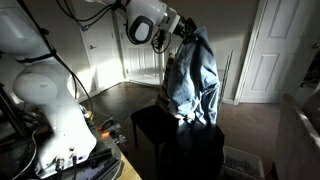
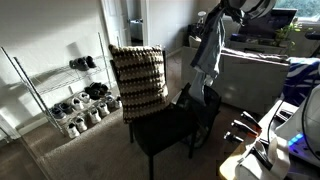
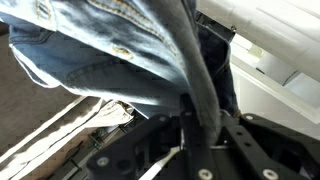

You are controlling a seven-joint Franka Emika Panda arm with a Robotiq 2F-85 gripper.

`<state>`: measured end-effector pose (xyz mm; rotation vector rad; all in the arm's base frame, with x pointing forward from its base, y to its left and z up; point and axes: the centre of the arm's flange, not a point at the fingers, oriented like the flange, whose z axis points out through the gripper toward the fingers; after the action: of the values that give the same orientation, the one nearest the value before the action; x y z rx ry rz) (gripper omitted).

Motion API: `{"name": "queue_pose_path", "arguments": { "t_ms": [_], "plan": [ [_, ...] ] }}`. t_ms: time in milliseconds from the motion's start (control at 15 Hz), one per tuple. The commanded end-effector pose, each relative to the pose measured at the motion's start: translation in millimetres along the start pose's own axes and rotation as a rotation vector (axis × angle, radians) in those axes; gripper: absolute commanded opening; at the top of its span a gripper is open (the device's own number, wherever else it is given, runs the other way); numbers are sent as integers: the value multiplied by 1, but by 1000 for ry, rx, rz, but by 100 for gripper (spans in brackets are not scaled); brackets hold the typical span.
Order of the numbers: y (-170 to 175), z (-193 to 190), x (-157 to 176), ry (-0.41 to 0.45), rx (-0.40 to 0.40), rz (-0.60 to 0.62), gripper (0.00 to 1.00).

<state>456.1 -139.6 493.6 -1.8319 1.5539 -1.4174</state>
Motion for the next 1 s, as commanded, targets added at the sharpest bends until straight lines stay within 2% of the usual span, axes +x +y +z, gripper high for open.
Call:
{"name": "queue_pose_path", "arguments": {
  "t_ms": [0, 267, 333, 467, 933],
  "plan": [
    [3, 25, 4, 52, -22, 10, 2],
    [36, 45, 14, 52, -115, 46, 2],
    [49, 39, 10, 13, -116, 44, 8],
    [60, 45, 14, 16, -140, 55, 8],
    [57, 47, 13, 15, -135, 55, 8]
  ]
}}
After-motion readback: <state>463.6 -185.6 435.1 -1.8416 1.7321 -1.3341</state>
